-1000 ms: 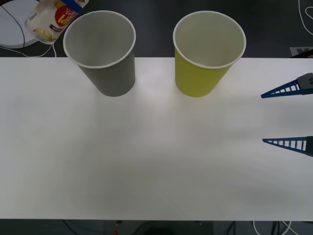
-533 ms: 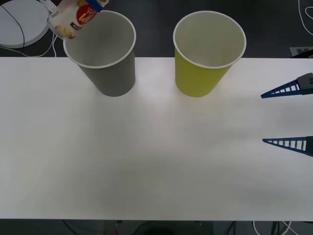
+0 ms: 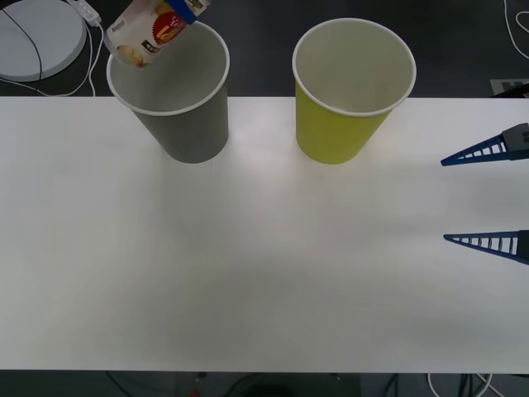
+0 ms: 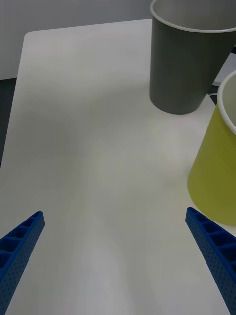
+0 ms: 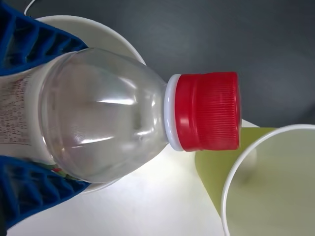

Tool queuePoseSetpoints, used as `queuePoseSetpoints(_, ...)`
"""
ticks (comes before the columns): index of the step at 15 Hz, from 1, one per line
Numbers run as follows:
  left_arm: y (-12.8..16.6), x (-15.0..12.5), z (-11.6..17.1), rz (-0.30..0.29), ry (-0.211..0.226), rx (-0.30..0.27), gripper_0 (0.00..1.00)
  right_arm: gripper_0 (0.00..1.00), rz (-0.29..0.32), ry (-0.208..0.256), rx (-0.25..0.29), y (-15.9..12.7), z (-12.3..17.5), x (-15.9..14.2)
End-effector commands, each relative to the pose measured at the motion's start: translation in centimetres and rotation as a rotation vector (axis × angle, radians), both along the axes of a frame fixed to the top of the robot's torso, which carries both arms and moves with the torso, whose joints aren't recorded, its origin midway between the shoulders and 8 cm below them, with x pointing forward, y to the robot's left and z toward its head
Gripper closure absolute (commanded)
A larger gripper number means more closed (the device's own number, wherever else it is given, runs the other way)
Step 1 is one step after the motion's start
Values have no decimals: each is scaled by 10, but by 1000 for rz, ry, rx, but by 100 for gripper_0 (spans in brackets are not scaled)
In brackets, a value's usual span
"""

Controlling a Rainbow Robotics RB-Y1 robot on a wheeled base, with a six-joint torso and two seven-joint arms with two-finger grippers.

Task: Put the can into the green bin and the plastic bottle into the gray bin

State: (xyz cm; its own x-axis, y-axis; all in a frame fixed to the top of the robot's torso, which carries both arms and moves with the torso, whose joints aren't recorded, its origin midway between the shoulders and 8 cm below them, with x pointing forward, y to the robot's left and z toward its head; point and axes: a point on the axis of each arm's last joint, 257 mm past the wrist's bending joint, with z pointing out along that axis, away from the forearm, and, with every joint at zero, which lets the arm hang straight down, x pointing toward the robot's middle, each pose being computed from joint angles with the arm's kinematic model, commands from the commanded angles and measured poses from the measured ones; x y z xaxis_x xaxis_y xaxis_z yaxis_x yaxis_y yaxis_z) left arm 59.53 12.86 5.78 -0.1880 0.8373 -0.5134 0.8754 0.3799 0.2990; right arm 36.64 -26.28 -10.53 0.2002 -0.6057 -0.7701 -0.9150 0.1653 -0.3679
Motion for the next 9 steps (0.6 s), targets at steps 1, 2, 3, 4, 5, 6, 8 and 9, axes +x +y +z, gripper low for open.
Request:
queuePoseSetpoints(1,-4,-2,1,-14,2,-8,0,0,0,0,0,0,0,0)
queuePoseSetpoints(2,-4,-2,1,-15,1,-8,0,0,0,0,0,0,0,0)
queuePoseSetpoints(3,-4,-2,0,-16,4,-10,0,0,0,0,0,0,0,0)
queuePoseSetpoints(4,-4,-2,1,-16,2,-10,0,0,0,0,0,0,0,0)
queuePoseSetpoints(5,-4,-2,0,-16,4,-10,0,0,0,0,0,0,0,0)
queuePoseSetpoints(6,-4,-2,0,-16,4,-10,0,0,0,0,0,0,0,0)
queuePoseSetpoints(8,-4,-2,0,-14,3,-12,0,0,0,0,0,0,0,0)
queuePoseSetpoints(9,-4,-2,0,-16,2,-11,0,0,0,0,0,0,0,0)
